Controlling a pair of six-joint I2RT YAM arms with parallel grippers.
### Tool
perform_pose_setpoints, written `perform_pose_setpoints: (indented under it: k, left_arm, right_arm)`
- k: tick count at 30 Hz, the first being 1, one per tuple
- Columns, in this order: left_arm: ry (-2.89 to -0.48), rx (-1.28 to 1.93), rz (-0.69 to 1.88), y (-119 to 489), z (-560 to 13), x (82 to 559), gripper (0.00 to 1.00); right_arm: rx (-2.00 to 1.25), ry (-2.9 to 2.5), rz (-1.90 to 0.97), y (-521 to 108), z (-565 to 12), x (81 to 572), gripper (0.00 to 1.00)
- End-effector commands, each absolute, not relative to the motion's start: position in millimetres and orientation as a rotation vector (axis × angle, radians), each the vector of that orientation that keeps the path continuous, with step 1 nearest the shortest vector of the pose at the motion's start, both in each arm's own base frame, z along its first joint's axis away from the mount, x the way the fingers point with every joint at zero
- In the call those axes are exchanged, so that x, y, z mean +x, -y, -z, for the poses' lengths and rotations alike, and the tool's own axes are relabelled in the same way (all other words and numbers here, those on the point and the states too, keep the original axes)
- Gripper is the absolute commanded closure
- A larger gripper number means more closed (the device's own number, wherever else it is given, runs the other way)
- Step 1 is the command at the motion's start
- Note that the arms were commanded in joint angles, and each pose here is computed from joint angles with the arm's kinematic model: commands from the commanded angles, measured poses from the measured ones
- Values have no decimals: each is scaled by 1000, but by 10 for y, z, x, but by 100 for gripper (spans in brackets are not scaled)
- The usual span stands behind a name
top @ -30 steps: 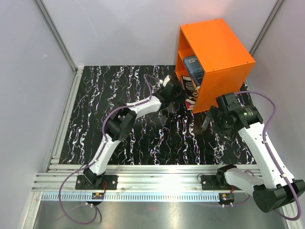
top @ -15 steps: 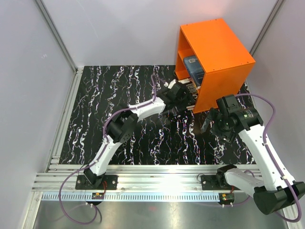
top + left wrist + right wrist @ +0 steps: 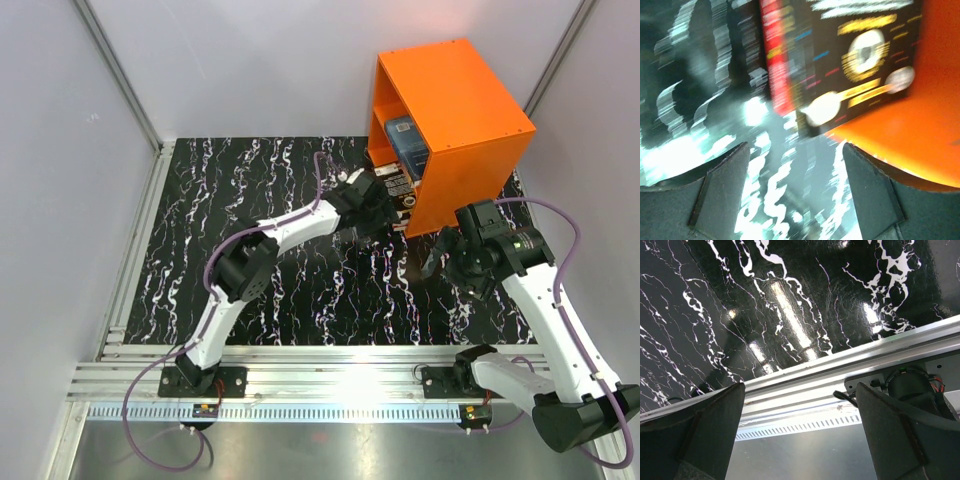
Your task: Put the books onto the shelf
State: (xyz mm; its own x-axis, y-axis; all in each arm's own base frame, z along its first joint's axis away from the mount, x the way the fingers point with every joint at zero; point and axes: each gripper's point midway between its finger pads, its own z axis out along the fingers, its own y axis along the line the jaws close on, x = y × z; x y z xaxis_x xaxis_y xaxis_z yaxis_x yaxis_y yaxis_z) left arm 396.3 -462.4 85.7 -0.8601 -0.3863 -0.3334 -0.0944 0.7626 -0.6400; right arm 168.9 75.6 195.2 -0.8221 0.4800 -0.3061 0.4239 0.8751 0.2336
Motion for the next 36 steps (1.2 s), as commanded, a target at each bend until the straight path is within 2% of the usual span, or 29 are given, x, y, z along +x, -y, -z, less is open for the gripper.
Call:
perform_pose_setpoints:
  k: [1, 2, 4, 5, 22, 28, 36]
  left_arm:
    - [-2475, -355, 817, 4243, -1186, 3985, 25]
    - [-2477, -366, 791, 4120, -1157, 4002, 38]
    - [-2465, -369, 778, 4034, -1141, 4056, 72]
    - [-2459, -373, 775, 3997, -1146, 4104, 99]
    - [-2408, -390, 826, 4371, -1096, 4712, 100]
    - [-2426, -398, 817, 4423, -920, 4776, 100]
    - [-2381, -384, 914, 4588, -1007, 4852, 100]
  right_arm:
    - [705, -2765, -164, -692, -1913, 1433, 0]
    - [707, -2763, -166, -692, -1915, 1432, 0]
    - [716, -2762, -169, -697, -1903, 1433, 0]
    - [718, -2764, -172, -702, -1900, 1429, 0]
    - [734, -2779, -99, -636, -1906, 1424, 0]
    - [730, -2778, -61, -594, -1919, 1433, 0]
    - [720, -2785, -30, -575, -1897, 1471, 0]
